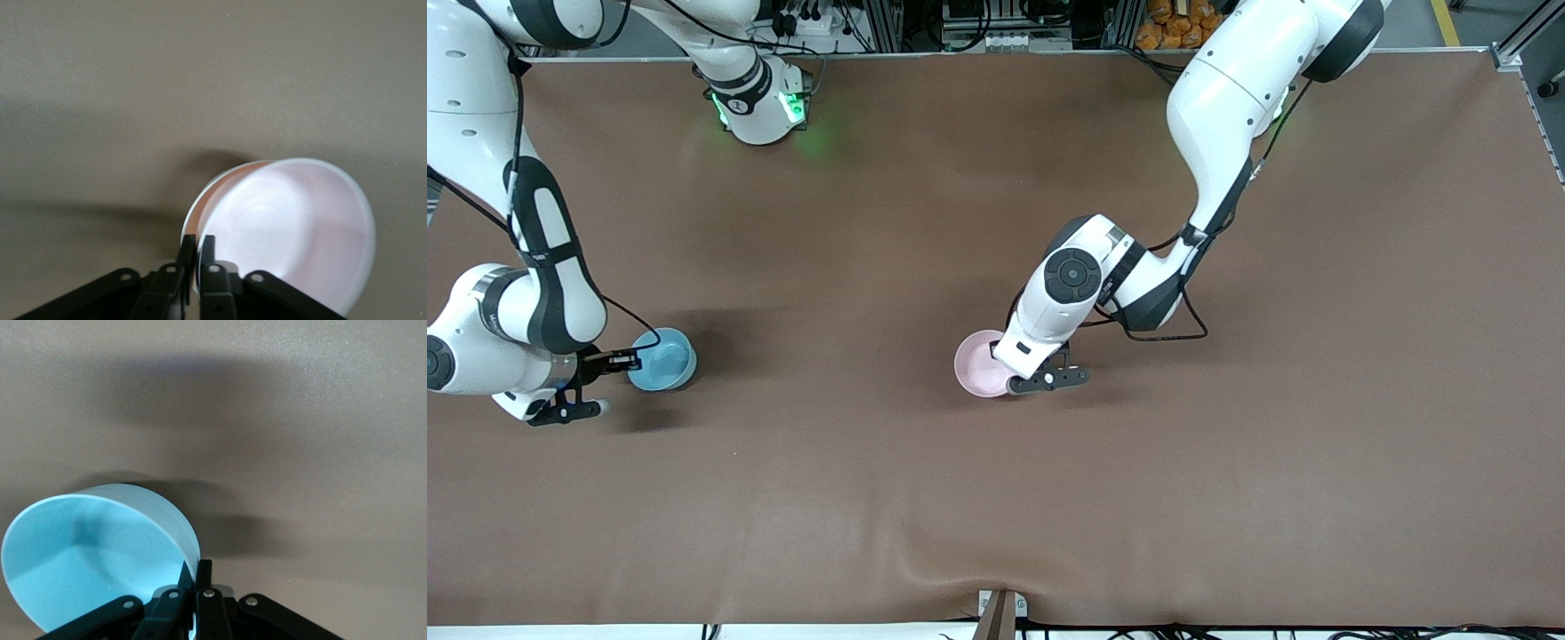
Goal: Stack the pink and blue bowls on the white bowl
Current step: 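Lower the pink bowl into the white bowl with the left gripper, then open the left gripper and lift it away from the stacked bowls, then carry the blue bowl with the right gripper toward the pink bowl, then lower the blue bowl into the pink bowl with the right gripper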
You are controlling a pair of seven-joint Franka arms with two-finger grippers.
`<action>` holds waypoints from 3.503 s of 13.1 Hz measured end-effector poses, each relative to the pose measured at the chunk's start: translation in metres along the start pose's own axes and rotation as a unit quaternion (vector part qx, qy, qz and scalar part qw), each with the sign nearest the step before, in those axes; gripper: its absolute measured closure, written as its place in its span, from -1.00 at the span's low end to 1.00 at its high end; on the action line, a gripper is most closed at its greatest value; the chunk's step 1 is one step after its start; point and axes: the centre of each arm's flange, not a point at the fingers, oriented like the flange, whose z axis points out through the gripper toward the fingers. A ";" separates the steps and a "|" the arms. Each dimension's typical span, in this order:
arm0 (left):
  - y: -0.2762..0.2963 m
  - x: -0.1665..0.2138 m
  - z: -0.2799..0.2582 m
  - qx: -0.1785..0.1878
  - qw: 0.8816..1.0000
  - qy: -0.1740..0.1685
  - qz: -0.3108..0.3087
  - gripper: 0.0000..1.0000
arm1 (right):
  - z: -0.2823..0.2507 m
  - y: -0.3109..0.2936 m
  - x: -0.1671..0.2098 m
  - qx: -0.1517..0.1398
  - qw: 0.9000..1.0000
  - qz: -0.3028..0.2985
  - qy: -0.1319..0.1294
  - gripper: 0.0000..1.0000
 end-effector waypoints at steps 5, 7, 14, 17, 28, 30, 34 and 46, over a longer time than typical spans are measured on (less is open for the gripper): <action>0.006 0.008 -0.016 -0.015 1.000 0.015 -0.002 -0.28 | -0.007 -0.010 0.008 0.000 1.000 -0.010 0.010 0.96; 0.008 0.014 -0.043 -0.014 1.000 0.020 -0.003 -0.67 | -0.015 -0.013 0.013 -0.003 1.000 -0.013 0.019 0.96; -0.050 0.053 -0.219 0.041 0.997 0.051 -0.034 -1.00 | -0.055 -0.033 0.021 -0.006 0.999 -0.030 0.043 0.96; -0.099 0.075 -0.288 0.054 0.996 0.064 -0.009 -1.00 | -0.080 -0.056 0.022 0.000 0.998 -0.034 0.048 0.96; -0.242 0.064 -0.458 0.077 0.993 0.071 0.047 -1.00 | -0.113 -0.200 0.035 0.039 0.997 0.062 0.032 0.96; -0.257 0.049 -0.456 0.067 0.995 0.064 0.036 -1.00 | -0.123 -0.235 0.035 0.047 0.995 0.085 0.036 0.96; -0.275 0.029 -0.438 0.074 0.995 0.067 0.028 -1.00 | -0.134 -0.316 0.030 0.064 0.987 0.143 0.028 0.96; -0.293 0.039 -0.449 0.074 0.994 0.075 0.041 -1.00 | -0.110 -0.545 -0.004 0.085 0.948 0.303 0.046 0.96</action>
